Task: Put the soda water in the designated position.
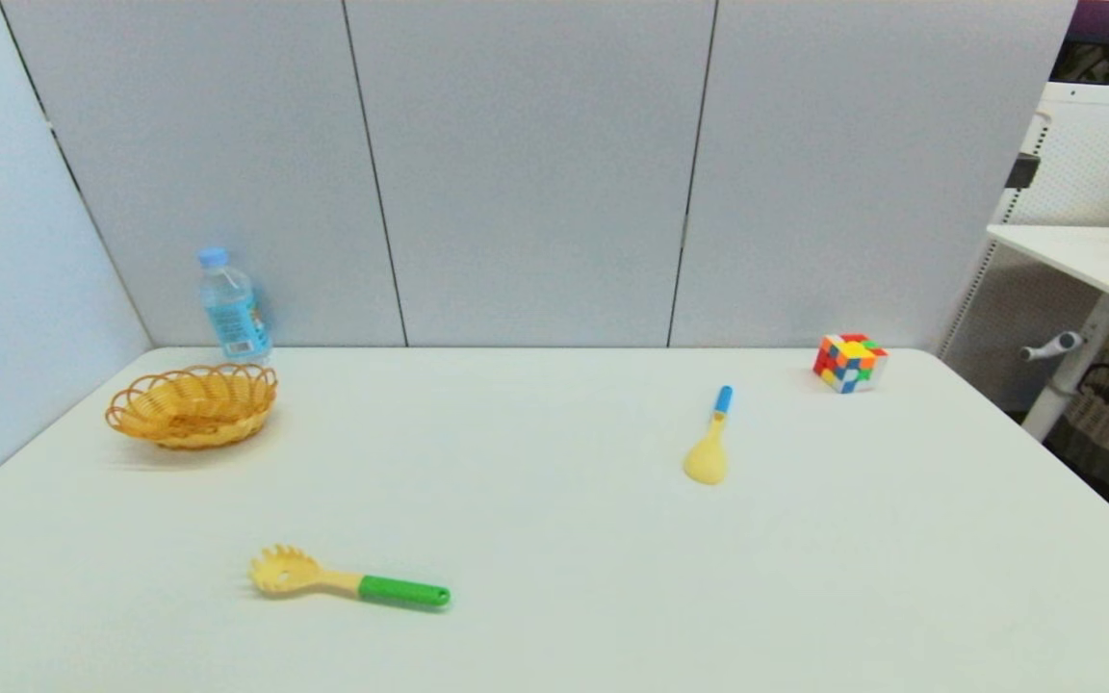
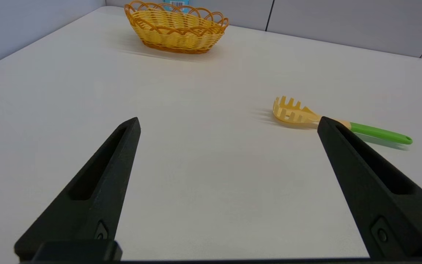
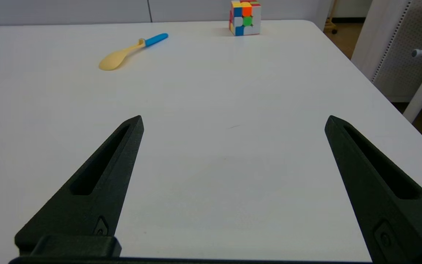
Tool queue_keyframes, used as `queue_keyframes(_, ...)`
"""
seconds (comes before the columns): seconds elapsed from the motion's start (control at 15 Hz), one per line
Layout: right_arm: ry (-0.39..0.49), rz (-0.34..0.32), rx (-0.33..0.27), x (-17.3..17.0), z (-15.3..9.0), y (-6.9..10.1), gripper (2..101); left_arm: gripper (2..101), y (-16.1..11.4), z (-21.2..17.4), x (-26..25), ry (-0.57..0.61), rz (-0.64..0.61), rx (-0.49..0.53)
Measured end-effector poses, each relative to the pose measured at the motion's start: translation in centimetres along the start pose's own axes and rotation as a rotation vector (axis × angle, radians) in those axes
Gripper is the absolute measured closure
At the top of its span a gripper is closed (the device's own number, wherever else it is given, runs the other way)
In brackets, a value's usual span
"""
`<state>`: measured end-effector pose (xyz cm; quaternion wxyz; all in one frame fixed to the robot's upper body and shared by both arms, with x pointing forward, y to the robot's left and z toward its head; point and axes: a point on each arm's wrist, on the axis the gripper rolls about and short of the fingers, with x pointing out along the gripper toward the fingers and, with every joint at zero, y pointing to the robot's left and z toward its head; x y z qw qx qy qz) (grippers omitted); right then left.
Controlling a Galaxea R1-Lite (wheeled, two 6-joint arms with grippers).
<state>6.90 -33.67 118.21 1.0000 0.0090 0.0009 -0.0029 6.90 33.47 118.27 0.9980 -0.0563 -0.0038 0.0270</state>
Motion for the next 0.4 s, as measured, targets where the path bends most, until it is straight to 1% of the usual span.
queue_keyframes(0.4,0.0,0.0,0.0,0.0,0.0,0.0,4.3,5.4,0.0,0.0,0.0,0.0,0.0,0.0)
